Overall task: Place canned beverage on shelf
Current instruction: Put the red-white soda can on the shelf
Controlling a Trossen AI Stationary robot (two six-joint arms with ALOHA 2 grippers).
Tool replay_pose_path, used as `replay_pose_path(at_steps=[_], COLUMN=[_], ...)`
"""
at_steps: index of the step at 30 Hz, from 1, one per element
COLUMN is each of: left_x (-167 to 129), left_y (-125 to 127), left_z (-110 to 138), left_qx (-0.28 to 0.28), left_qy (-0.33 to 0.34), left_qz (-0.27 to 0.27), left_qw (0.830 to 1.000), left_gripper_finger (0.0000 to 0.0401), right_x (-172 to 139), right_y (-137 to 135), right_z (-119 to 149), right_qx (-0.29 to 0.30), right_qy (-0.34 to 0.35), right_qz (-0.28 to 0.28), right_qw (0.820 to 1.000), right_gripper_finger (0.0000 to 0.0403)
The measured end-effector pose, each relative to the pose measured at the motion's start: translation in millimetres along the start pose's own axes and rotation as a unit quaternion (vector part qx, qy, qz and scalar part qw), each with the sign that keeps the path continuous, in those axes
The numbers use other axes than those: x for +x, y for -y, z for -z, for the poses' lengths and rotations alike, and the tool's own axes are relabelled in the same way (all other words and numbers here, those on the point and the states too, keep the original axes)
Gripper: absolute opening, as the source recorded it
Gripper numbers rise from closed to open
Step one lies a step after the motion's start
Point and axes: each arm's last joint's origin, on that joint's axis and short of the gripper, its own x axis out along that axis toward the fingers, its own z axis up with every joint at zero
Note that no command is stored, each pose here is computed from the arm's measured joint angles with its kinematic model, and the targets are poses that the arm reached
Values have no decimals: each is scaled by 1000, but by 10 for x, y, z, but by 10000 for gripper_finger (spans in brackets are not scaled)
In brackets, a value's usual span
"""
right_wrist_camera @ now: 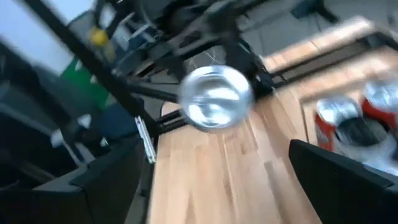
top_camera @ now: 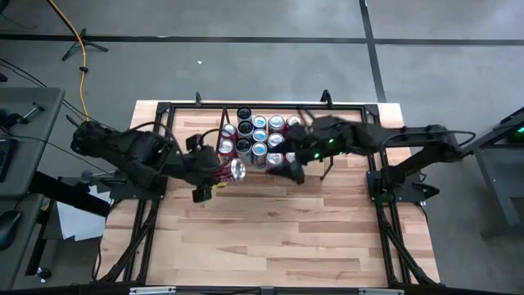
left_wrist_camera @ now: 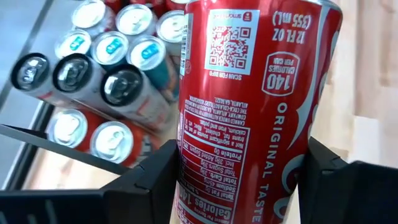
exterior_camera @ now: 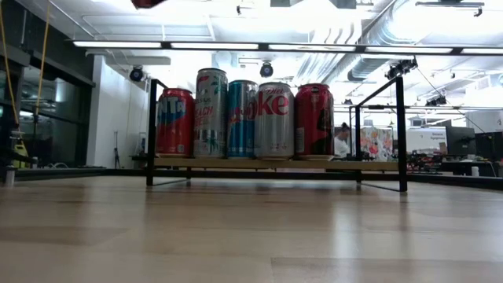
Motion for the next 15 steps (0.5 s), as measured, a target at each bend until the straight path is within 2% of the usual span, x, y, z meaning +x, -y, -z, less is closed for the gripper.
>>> replay_pose_path(at_steps=[4, 8, 12, 15], left_x=[91, 201, 366, 471], left_y=[-48, -3, 81, 133], left_z=[-47, -116, -157, -179], left_qx=[2, 17, 41, 55], left_qy=[-5, 5, -6, -14], left_qz=[-21, -37, -55, -64], left_qw=[1000, 999, 998, 996], left_gripper_finger=[177, 177, 177, 177], right_x=[234, 448, 602, 662], right_y=[-41, -33, 15, 36], right_z=[75, 148, 221, 251], right_qx=[-111, -187, -222, -223], right_qy=[0, 7, -4, -10], right_qz=[-13, 7, 28, 31], right_qw=[994, 982, 975, 974], right_gripper_finger=[385, 385, 385, 385])
